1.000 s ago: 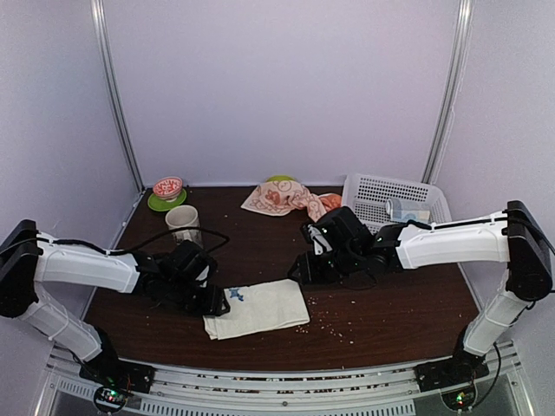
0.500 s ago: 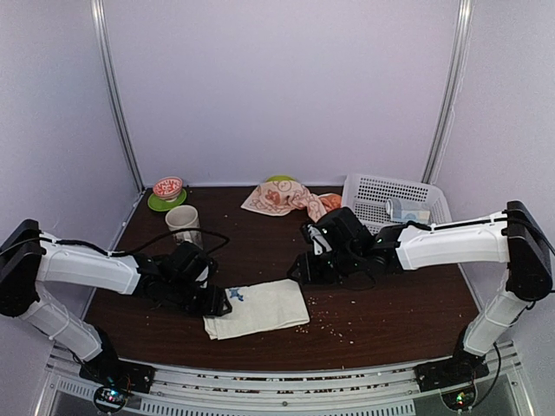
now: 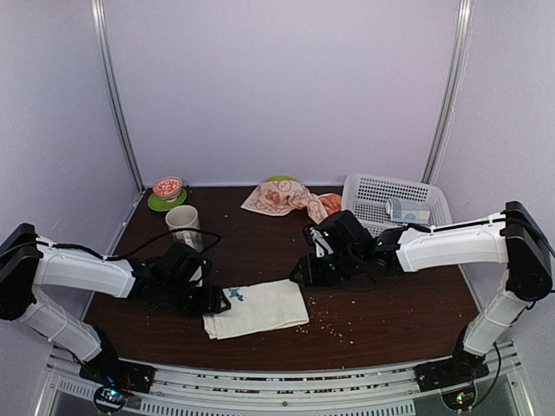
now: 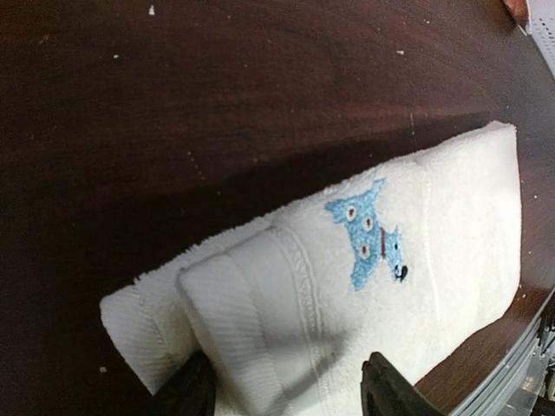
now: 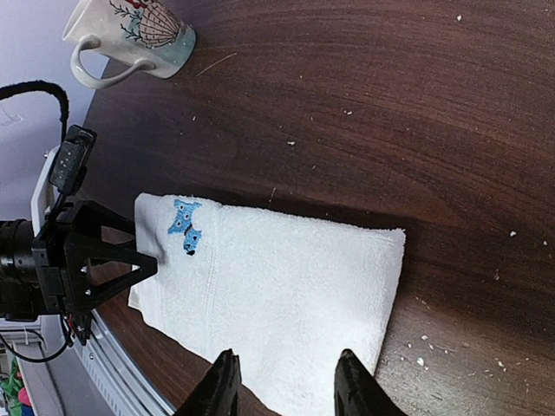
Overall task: Roll the towels
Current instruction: Adjust the towel at the center of the board.
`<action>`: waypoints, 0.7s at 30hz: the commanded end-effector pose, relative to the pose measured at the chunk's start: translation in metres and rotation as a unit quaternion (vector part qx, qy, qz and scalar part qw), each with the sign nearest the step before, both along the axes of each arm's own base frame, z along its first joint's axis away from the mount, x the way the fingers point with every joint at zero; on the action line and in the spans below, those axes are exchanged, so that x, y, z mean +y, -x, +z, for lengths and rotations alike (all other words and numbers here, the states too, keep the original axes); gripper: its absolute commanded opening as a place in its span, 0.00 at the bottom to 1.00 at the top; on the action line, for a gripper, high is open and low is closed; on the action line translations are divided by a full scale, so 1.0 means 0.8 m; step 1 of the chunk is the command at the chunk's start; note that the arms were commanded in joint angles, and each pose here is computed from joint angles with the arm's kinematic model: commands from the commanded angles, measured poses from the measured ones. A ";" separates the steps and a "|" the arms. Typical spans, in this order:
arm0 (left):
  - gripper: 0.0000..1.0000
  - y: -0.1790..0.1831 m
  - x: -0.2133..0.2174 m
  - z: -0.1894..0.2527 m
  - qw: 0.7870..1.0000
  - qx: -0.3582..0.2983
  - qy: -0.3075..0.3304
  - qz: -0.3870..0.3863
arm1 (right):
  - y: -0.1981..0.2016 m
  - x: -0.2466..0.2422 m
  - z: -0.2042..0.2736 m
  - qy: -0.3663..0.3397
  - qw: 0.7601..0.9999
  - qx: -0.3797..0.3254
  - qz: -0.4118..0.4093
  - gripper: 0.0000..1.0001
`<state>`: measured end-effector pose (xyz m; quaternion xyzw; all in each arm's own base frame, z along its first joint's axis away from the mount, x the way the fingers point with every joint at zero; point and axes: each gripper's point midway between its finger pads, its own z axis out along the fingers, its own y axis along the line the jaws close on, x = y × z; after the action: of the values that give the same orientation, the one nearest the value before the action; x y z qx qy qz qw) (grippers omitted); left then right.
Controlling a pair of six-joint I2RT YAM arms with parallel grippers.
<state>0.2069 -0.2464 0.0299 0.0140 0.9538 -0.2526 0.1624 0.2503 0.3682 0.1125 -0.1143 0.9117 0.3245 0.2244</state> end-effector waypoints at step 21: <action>0.16 0.001 -0.011 -0.011 0.999 0.023 0.021 -0.005 | -0.009 -0.012 0.012 -0.019 1.000 -0.009 -0.013 0.35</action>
<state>0.2064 -0.2532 0.0226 0.0043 0.9518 -0.2700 0.1451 0.2558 0.3617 0.1094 -0.1041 0.9123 0.3256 0.2254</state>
